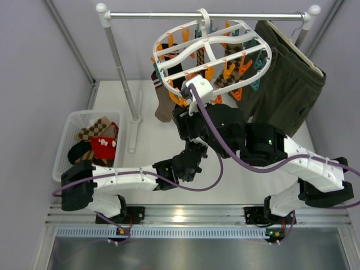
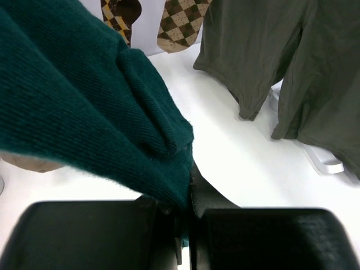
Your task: Remove the socks clipped to the hanger
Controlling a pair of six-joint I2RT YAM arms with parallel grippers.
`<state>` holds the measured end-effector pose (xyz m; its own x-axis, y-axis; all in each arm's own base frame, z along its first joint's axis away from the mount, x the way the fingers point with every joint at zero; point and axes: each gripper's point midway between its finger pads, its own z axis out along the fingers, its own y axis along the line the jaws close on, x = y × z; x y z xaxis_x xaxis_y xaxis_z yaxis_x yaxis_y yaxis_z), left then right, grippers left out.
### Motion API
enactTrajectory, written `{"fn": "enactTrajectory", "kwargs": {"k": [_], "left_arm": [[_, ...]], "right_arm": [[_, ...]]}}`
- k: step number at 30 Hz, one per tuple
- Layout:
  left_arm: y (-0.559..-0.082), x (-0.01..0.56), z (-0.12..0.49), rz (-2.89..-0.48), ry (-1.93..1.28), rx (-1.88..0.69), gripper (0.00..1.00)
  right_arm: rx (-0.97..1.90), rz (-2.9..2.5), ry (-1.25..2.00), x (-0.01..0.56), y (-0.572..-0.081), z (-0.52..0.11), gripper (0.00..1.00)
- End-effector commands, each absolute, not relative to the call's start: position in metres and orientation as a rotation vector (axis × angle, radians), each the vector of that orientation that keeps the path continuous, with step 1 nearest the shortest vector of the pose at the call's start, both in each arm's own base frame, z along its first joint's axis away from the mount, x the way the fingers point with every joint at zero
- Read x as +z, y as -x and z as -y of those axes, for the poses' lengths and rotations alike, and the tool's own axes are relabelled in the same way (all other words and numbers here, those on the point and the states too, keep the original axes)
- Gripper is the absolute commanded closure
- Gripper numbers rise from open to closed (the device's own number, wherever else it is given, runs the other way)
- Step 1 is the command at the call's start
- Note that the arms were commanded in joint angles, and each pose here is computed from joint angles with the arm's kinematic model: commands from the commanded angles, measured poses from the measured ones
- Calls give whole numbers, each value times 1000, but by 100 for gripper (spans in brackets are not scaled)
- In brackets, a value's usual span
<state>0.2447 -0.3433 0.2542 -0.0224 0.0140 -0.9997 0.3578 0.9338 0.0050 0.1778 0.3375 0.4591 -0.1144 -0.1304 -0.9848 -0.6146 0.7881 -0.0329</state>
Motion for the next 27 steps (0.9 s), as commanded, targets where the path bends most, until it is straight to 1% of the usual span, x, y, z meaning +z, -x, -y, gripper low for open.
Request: {"fn": "enactTrajectory", "kwargs": {"k": [1, 4, 6, 7, 11, 14, 19, 23, 27], "left_arm": [[-243, 280, 350, -1530, -248, -348, 100], [-243, 281, 349, -1529, -245, -338, 100], [-243, 284, 349, -1526, -245, -343, 100], [-243, 283, 349, -1525, -249, -346, 100], [-241, 285, 353, -1521, -265, -365, 100], [-242, 283, 357, -1523, -271, -362, 100], [-242, 279, 358, -1527, -279, -357, 100], [-242, 278, 356, -1529, -280, -354, 100], [-240, 279, 355, -1527, -279, -367, 100]], "right_arm": [[315, -1685, 510, 461, -186, -311, 43], [317, -1675, 475, 464, -186, -304, 38], [269, -1675, 462, 463, -189, -298, 29], [261, -1672, 458, 463, -190, -295, 28], [372, -1627, 523, 475, -180, -309, 30], [459, -1606, 592, 483, -169, -324, 35], [538, -1588, 692, 482, -155, -348, 40], [505, -1580, 695, 483, -158, -355, 41], [396, -1575, 635, 486, -173, -351, 40]]}}
